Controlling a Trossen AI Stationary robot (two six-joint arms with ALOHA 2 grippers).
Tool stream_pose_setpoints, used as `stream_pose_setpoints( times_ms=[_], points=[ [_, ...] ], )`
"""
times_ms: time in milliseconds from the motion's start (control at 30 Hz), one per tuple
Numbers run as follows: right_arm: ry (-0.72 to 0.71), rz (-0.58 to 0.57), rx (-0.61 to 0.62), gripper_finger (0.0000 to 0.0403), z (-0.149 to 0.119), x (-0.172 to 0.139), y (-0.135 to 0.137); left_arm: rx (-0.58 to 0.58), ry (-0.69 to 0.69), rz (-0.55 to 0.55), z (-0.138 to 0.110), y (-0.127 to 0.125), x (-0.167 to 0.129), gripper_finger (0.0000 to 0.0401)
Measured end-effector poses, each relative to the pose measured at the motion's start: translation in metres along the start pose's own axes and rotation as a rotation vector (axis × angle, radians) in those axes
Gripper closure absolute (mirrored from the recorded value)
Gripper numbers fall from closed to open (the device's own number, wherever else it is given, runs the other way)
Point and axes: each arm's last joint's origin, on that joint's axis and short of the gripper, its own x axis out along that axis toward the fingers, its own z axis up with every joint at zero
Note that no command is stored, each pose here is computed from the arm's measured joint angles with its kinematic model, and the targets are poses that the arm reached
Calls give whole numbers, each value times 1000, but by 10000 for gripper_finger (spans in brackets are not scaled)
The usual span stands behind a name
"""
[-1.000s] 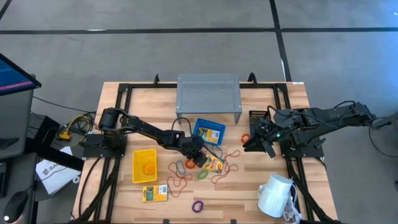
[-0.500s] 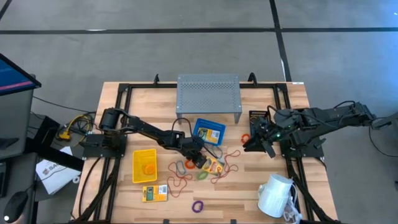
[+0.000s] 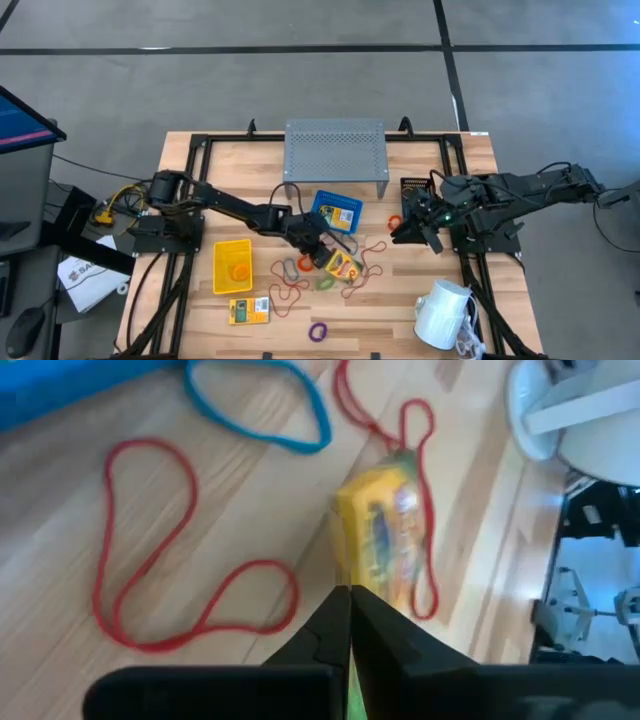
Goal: Pick & Place Office Desk Supplies
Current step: Put the yellow crayon box into the blue bin
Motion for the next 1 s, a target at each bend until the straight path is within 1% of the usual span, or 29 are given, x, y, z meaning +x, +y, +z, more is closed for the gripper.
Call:
stream_pose_setpoints(
  times_ms=[200, 500, 600, 833, 1000],
  points=[
    [0, 0, 0, 285, 0, 0, 0, 4, -11, 0, 2, -4, -10, 401],
    [0, 1, 0, 285, 0, 0, 0, 9, -29, -19, 2, -7, -10, 401],
    [-1, 1, 0, 285, 0, 0, 0, 15, -53, -50, 5, -13, -17, 401],
    [-1, 0, -5, 285, 0, 0, 0, 41, -121, -87, 15, -23, -43, 401],
    [-1, 0, -8, 285, 0, 0, 0, 47, -148, -112, 18, -29, -55, 401]
  ],
)
